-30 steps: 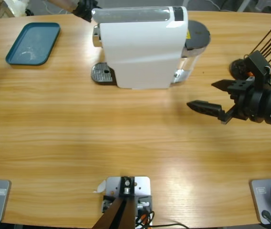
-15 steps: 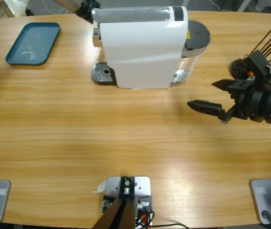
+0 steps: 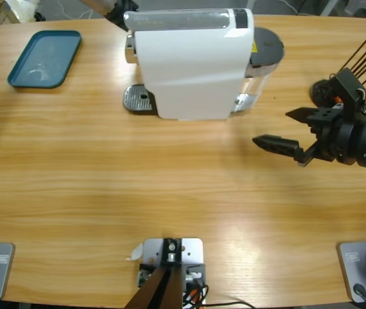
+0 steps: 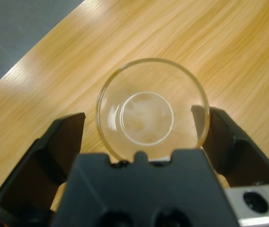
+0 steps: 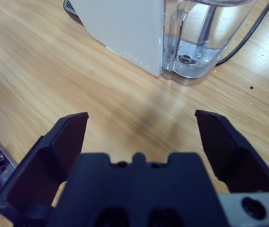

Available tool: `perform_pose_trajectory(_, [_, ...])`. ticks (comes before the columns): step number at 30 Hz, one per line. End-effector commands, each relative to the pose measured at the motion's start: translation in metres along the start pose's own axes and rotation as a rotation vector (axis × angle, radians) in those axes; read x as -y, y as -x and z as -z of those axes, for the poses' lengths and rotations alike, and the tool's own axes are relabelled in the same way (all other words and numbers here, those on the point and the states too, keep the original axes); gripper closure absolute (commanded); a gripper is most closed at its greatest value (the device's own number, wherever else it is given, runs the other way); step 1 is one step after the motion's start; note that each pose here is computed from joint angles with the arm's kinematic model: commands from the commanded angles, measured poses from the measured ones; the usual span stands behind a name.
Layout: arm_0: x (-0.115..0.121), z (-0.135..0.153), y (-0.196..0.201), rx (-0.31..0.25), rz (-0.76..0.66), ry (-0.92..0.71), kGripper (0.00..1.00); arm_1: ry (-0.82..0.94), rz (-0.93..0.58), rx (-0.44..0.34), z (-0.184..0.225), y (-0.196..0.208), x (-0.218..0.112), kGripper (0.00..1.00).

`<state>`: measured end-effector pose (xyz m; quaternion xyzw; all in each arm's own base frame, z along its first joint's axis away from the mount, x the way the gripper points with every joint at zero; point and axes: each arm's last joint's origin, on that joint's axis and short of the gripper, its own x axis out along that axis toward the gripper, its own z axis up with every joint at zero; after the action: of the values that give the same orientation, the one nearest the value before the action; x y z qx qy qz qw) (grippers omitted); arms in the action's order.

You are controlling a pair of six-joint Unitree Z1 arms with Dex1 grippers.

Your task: Pour coffee

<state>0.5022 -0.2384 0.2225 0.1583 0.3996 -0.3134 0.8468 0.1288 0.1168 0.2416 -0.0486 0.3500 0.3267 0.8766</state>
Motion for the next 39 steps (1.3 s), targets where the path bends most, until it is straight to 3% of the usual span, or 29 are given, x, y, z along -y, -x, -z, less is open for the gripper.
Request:
perform_pose_trajectory(1, [0.001, 0.02, -0.038, -0.094, 0.018, -0.014, 0.011, 0.0, -0.007, -0.03, 0.002, -0.008, 0.002, 0.0])
perform_pose_trajectory(6, [0.003, 0.02, -0.039, -0.11, 0.026, -0.025, 0.034, -0.003, -0.005, -0.029, 0.002, -0.008, 0.003, 0.0])
perform_pose_trajectory(14, [0.006, 0.019, -0.043, -0.149, 0.049, -0.067, 0.161, -0.001, -0.005, -0.028, 0.002, -0.008, 0.003, 0.0])
perform_pose_trajectory(17, [0.006, 0.019, -0.043, -0.157, 0.057, -0.072, 0.263, -0.001, -0.007, -0.031, 0.002, -0.009, 0.003, 0.0])
perform_pose_trajectory(19, [0.004, 0.018, -0.042, -0.157, 0.063, -0.075, 0.426, -0.001, -0.012, -0.033, 0.002, -0.009, 0.003, 0.0])
perform_pose_trajectory(22, [0.004, 0.016, -0.041, -0.156, 0.069, -0.083, 0.545, 0.001, -0.016, -0.038, 0.002, -0.01, 0.003, 0.007])
perform_pose_trajectory(32, [0.002, 0.016, -0.035, -0.17, 0.062, -0.079, 0.555, 0.001, -0.021, -0.044, 0.002, -0.012, 0.003, 0.013])
perform_pose_trajectory(39, [-0.02, 0.01, 0.022, -0.205, -0.003, -0.036, 0.555, -0.001, -0.023, -0.042, 0.002, -0.011, 0.004, 0.013])
